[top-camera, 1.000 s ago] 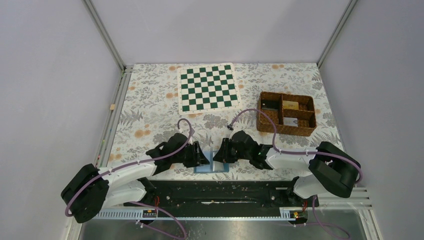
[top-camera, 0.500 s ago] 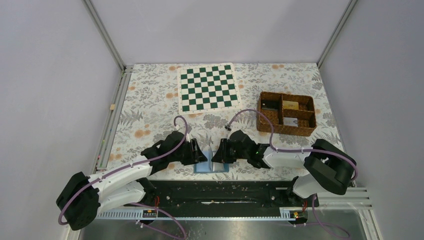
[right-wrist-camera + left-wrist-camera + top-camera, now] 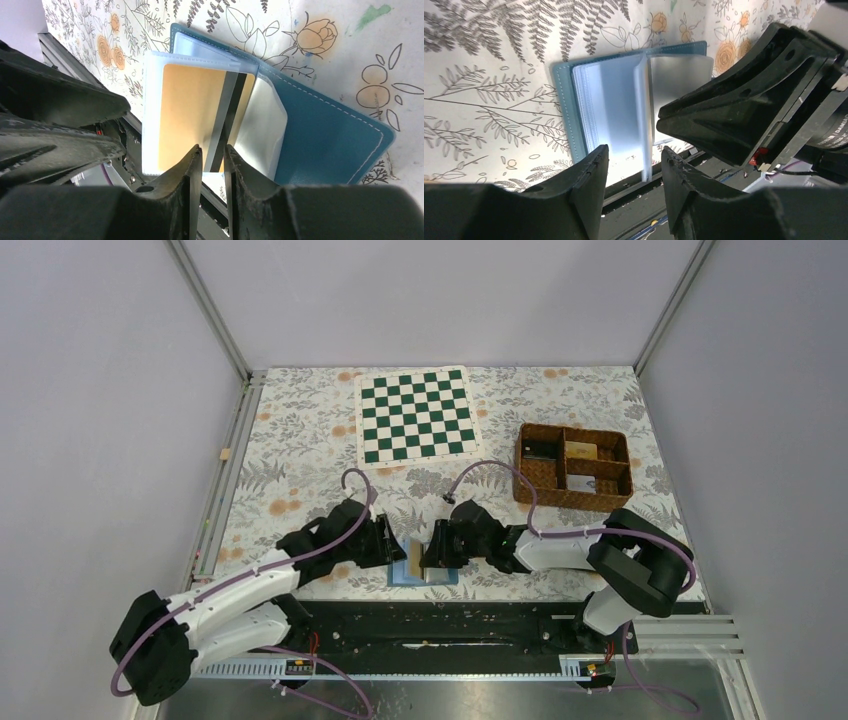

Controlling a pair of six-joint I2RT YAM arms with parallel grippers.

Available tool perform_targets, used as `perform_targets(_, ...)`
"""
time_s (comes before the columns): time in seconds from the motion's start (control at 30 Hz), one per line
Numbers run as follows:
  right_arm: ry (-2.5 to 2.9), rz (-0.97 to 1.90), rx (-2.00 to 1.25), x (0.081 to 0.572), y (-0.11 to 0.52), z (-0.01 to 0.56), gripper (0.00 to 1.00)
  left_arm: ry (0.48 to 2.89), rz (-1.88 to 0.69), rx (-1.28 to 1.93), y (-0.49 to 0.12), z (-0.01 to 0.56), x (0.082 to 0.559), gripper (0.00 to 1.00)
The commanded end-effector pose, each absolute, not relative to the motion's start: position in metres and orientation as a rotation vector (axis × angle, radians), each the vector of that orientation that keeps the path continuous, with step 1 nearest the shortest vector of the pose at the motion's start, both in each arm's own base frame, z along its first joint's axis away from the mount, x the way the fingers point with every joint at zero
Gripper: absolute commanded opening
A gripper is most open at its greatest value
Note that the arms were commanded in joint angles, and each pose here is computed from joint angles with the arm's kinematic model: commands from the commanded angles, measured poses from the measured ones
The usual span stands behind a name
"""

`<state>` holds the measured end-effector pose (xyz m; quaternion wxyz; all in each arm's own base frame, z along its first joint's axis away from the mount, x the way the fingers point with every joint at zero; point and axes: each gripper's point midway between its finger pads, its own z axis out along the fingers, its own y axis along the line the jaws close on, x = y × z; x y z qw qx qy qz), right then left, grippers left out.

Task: Take the credit cards out of the card holder
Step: Remove the credit card from the card holder.

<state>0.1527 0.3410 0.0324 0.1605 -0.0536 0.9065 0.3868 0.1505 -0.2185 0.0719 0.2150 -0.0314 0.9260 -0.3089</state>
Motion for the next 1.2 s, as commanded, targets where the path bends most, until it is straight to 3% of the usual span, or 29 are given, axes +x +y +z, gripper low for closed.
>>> perform_targets(0.0,2.557,1.146,-0.195,0.153,0.354,0.045,0.3,2.487,-0.758,-0.081,-0.209,0.095,0.169,0.43)
perform_targets(0.2,2.554,1.124,-0.191,0.155,0.351,0.046,0.34,2.468,-0.826,-0.059,-0.217,0.101,0.168,0.43)
perform_targets(0.6,2.548,1.165,-0.147,0.154,0.353,0.043,0.38,2.567,-1.009,-0.068,-0.237,0.059,0.151,0.38)
perform_targets(1.17,2.6,1.043,-0.081,0.158,0.341,0.02,0.42,2.643,-0.932,-0.107,-0.223,0.028,0.14,0.35)
